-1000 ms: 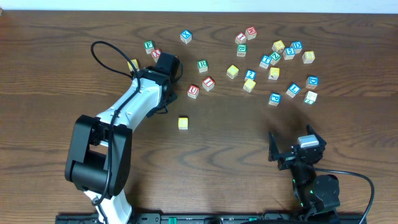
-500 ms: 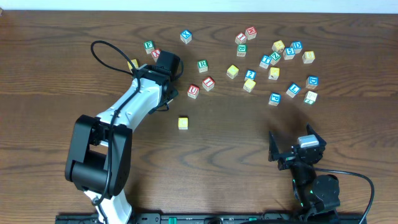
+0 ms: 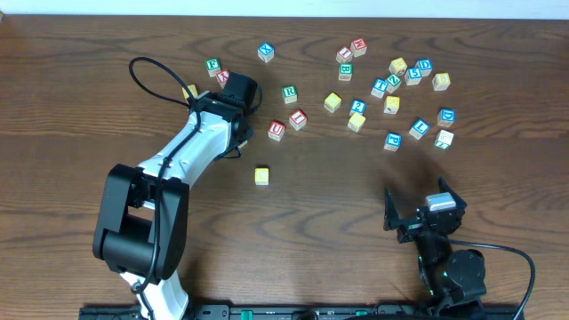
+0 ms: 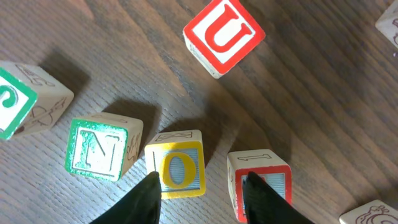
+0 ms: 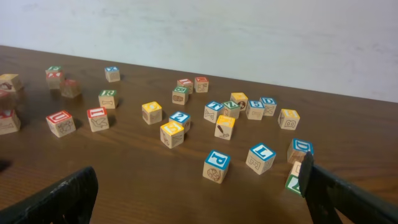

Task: Spell out CORL
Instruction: 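Lower the left gripper and grasp the yellow O block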

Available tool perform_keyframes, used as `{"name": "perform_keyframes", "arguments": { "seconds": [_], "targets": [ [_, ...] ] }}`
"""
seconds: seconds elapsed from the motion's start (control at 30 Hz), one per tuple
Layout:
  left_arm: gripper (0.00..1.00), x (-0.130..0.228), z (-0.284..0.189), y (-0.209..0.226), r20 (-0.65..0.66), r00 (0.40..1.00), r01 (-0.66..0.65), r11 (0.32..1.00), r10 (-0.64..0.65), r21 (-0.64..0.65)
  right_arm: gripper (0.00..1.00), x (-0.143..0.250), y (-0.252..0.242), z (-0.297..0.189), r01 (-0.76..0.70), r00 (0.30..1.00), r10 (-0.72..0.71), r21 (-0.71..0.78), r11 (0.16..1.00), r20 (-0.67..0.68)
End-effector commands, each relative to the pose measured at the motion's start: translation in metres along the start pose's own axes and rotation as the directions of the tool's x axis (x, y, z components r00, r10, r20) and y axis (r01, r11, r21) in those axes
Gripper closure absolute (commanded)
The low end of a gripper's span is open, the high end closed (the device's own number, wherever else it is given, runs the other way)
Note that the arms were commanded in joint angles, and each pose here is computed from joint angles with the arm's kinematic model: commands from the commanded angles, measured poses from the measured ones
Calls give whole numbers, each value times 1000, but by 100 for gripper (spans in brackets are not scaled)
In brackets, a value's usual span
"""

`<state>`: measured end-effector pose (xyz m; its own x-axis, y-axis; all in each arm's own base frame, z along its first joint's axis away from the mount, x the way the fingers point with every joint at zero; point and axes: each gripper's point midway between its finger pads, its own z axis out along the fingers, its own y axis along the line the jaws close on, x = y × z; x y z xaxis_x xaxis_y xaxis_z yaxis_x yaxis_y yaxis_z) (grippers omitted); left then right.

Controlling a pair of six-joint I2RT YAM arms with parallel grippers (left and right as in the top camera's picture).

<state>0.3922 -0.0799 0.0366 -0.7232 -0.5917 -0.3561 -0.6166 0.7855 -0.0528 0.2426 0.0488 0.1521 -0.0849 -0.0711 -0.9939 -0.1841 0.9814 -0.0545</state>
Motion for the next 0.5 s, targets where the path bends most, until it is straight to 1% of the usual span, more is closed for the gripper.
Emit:
{"name": "perform_keyframes", "arguments": {
  "seconds": [0.0,0.47],
  "targets": [
    [59,-4,2,6,21,1000,0,1000,0,-31,1,0,-2,0,12,1000,-12,7,1000,0],
    [58,-3,1,14,23,1000,-7,998,9,-68,1,0,-2,0,11,1000,-11,7,1000,0]
  ]
}}
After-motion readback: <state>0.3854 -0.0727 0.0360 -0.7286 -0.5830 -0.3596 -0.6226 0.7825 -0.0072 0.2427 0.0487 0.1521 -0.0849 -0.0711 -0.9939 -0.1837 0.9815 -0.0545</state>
